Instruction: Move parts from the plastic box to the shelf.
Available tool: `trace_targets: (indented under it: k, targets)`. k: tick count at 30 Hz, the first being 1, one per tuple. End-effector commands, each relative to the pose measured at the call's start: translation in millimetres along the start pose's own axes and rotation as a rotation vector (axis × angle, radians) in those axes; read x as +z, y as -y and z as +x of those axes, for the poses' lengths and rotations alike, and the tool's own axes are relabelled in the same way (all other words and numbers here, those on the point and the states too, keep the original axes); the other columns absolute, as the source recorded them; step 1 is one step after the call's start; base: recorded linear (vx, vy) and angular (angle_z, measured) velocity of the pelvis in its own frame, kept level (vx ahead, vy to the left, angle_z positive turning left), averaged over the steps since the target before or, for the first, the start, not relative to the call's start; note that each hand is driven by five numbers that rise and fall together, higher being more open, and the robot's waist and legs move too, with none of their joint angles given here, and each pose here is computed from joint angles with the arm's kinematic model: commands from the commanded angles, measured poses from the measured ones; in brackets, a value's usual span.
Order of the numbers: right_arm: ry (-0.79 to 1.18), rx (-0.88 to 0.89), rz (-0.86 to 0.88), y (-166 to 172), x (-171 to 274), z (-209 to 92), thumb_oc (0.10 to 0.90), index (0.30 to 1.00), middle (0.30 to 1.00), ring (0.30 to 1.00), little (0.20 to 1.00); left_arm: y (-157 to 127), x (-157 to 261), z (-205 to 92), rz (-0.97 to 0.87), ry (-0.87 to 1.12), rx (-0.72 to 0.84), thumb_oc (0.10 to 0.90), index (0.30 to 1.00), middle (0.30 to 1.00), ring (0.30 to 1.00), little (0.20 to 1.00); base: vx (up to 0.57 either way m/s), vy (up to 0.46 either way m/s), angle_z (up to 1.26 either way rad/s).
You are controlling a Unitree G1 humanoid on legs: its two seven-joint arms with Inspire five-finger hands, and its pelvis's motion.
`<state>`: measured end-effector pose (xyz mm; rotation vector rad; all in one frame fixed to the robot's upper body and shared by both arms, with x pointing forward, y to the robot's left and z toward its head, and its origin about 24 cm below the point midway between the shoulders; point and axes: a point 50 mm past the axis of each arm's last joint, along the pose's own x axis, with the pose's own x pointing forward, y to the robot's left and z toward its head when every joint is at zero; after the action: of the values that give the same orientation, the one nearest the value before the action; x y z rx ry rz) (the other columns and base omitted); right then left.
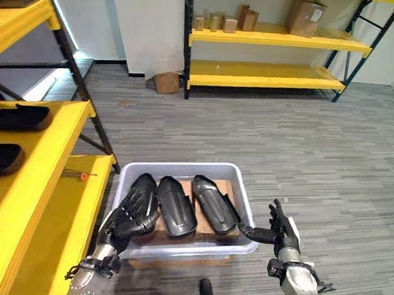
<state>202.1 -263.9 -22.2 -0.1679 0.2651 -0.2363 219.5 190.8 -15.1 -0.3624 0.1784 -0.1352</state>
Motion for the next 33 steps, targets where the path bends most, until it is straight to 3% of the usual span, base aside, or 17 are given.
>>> trace_targets:
  k: [1, 9, 15, 26, 33]
  targets:
    - [0.461, -0.111, -0.244, 27.0, 95.7, 17.5, 0.900, 1.000, 1.000, 1.000, 1.000, 32.2, 51.0, 21.1, 0.033, 0.249, -0.140, 0.900, 1.000, 1.000, 1.000, 1.000, 0.15, -0.248, -0.07]
    - [0.537, -0.011, -0.500, 20.9, 118.9, 17.6, 0.900, 1.000, 1.000, 1.000, 1.000, 14.9, 47.9, 11.3, -0.003, 0.244, -0.041, 0.900, 1.000, 1.000, 1.000, 1.000, 0.12, -0.219, 0.04]
    - [0.544, 0.053, -0.619, 16.7, 112.8, 11.9, 0.900, 1.000, 1.000, 1.000, 1.000, 10.9, 48.4, 6.8, 0.000, 0.229, -0.071, 0.900, 1.000, 1.000, 1.000, 1.000, 0.12, 0.026, 0.17]
    - [0.533, 0.181, -0.702, 14.1, 111.4, 7.9, 0.900, 1.000, 1.000, 1.000, 1.000, 0.0, 44.2, 5.1, 0.028, 0.192, -0.036, 0.900, 1.000, 1.000, 1.000, 1.000, 0.08, 0.096, -0.08]
    - [0.551, 0.257, -0.850, 0.7, 109.9, 12.6, 0.900, 1.000, 1.000, 1.000, 1.000, -2.9, 44.5, 0.0, 0.063, 0.169, -0.063, 0.900, 1.000, 1.000, 1.000, 1.000, 0.02, -0.006, 0.12]
